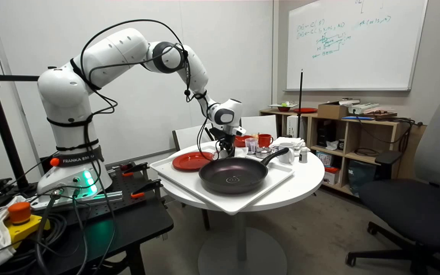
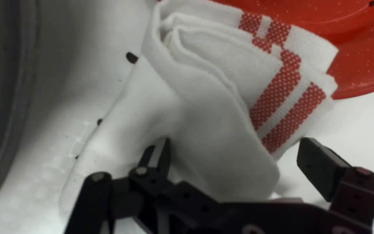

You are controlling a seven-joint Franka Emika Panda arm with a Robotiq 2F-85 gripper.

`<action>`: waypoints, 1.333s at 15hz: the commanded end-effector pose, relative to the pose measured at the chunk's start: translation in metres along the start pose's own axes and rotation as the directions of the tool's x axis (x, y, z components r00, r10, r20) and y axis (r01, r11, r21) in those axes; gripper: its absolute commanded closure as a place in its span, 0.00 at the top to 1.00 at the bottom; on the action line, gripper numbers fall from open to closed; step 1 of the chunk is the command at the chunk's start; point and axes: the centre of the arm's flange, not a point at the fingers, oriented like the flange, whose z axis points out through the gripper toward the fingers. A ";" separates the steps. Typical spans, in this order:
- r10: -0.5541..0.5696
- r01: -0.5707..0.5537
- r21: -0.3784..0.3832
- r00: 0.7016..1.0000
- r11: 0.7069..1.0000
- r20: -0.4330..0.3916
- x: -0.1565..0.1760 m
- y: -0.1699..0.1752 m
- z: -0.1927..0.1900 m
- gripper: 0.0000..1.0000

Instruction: Pick up the cloth from the table and wipe the red plate

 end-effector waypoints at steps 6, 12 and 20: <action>-0.049 0.045 -0.041 0.992 0.998 -0.113 -0.066 -0.047 -0.050 1.00; -0.071 0.061 -0.063 0.984 0.996 -0.161 -0.100 -0.077 -0.078 1.00; -0.099 0.090 -0.072 0.985 0.993 -0.141 -0.146 -0.079 -0.104 1.00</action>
